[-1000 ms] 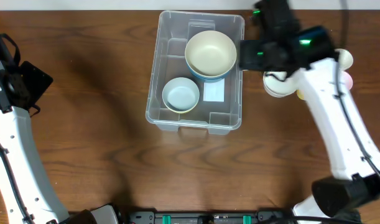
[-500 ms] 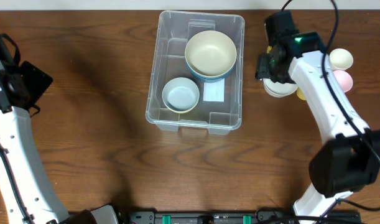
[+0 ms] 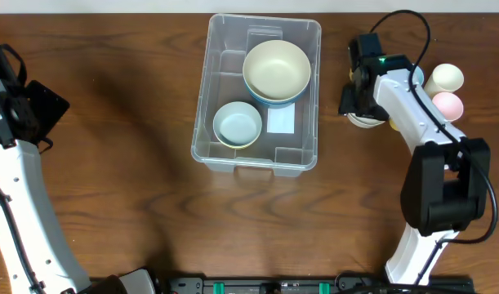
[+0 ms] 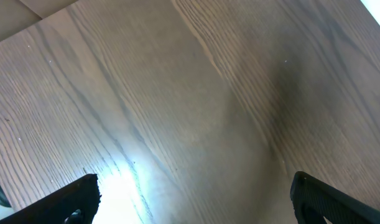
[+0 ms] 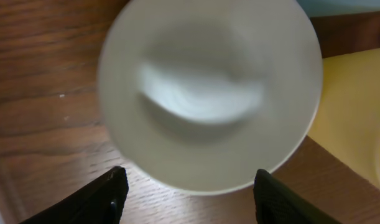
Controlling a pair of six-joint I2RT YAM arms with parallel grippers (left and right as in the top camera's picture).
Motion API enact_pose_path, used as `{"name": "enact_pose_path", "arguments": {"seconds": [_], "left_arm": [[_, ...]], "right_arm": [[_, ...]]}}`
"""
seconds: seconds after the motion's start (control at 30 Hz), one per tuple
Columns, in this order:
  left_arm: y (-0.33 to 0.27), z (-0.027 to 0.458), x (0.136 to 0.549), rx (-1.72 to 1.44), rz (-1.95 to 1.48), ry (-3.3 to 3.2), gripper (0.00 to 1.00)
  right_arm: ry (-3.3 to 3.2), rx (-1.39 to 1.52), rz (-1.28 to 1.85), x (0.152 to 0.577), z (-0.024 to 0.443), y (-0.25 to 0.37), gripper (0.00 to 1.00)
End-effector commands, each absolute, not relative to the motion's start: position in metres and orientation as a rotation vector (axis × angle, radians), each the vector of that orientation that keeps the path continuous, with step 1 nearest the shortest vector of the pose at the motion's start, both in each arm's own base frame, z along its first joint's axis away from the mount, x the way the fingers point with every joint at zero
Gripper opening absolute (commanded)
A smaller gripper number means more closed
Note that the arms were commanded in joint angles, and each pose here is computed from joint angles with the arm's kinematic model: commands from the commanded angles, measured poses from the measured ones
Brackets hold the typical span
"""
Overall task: Pack container
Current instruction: 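Move the right gripper to the white bowl and grasp its rim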
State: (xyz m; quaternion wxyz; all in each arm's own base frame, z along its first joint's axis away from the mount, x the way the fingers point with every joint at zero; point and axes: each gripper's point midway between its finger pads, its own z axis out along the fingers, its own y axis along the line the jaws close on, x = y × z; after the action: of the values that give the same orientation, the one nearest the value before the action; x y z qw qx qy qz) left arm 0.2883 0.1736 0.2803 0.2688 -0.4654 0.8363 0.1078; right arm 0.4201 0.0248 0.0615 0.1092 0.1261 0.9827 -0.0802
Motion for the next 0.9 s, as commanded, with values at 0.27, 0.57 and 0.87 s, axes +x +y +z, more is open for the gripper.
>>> {"name": "enact_pose_path", "arguments": {"seconds": [0.27, 0.57, 0.87], "left_arm": [[0.177, 0.285, 0.287, -1.246, 0.310, 2.249, 0.98], [0.177, 0.285, 0.287, -1.246, 0.310, 2.249, 0.98], [0.177, 0.285, 0.287, -1.246, 0.310, 2.249, 0.98]], "right_arm": [[2.971, 0.252, -0.160, 0.418, 0.037, 0.034, 0.64], [2.934, 0.206, -0.256, 0.424, 0.039, 0.025, 0.60], [2.907, 0.131, -0.238, 0.432, 0.037, 0.033, 0.52]]}}
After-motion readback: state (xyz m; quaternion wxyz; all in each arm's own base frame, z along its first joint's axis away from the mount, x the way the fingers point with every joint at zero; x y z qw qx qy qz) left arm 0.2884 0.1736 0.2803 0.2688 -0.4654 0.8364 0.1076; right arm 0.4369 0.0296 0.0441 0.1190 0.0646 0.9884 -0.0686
